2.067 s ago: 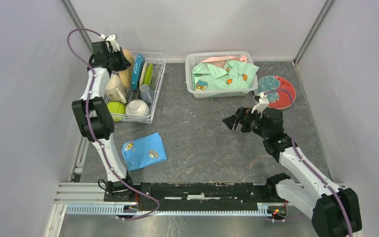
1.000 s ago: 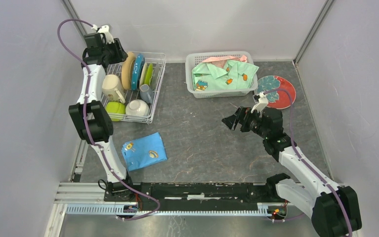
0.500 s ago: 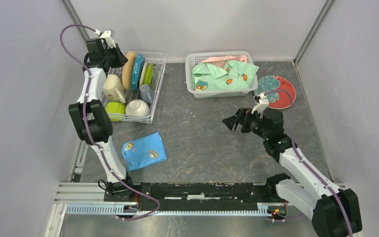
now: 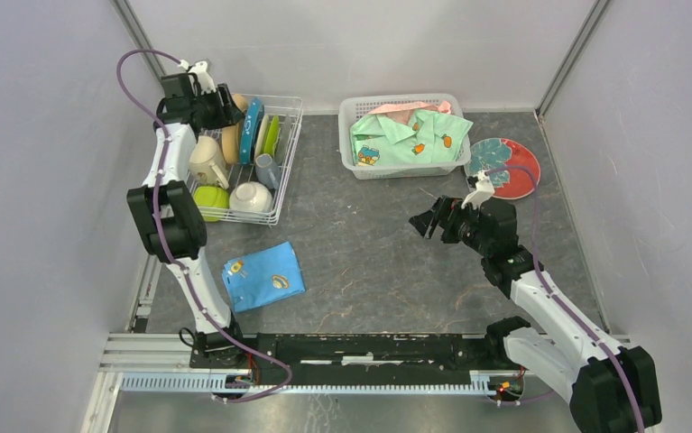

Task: Load the mixed dishes into the dish rack
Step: Insert the plate into the dish rack, then pick up the plate from the corner of the board.

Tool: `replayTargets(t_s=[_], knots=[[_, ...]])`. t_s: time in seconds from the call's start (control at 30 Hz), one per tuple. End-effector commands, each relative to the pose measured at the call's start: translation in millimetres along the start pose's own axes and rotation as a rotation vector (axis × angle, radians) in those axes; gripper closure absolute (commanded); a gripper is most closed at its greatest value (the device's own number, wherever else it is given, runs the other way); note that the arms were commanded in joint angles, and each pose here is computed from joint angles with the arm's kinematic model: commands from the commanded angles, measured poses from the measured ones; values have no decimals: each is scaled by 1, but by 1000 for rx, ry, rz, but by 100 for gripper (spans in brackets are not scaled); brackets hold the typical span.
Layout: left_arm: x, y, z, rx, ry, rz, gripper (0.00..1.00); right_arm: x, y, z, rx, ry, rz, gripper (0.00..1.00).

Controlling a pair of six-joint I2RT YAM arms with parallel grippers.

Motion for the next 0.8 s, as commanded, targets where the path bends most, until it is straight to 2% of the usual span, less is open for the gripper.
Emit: replayTargets(t_s=[0.0, 0.03, 0.07, 0.1, 0.33, 0.43, 0.63, 0.77], knots=[[27, 48, -18, -16, -40, -104, 31, 2, 15, -3, -25, -92, -69, 2], [33, 54, -21, -19, -45, -118, 24, 2, 17, -5, -30, -109, -84, 2], [38, 59, -24, -20, -51, -125, 8, 1, 20, -8, -41, -129, -111, 2], [44, 63, -27, -23, -56, -134, 1, 0, 25, -9, -51, -142, -140, 2], [88, 67, -46, -42, -61, -156, 0, -14, 75, -16, -35, -302, -311, 2], [109, 62, -62, 15, -83, -165, 0, -20, 88, -29, -50, -370, -370, 2], [156, 25, -105, 1, -132, -206, 0, -26, 107, -77, -110, -384, -456, 4], [184, -2, -161, -78, -226, -295, 0, -17, 123, -115, -173, -485, -520, 8]])
Point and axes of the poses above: each gripper's point midway between its finger pads, its own x axis back along the fingers, its own z axis along the line the jaws close on, y = z × x, the point moved 5 cm from there along x, back along the fingers, and after that the axes turned 6 degrees about -x, right-handed, at the moved point
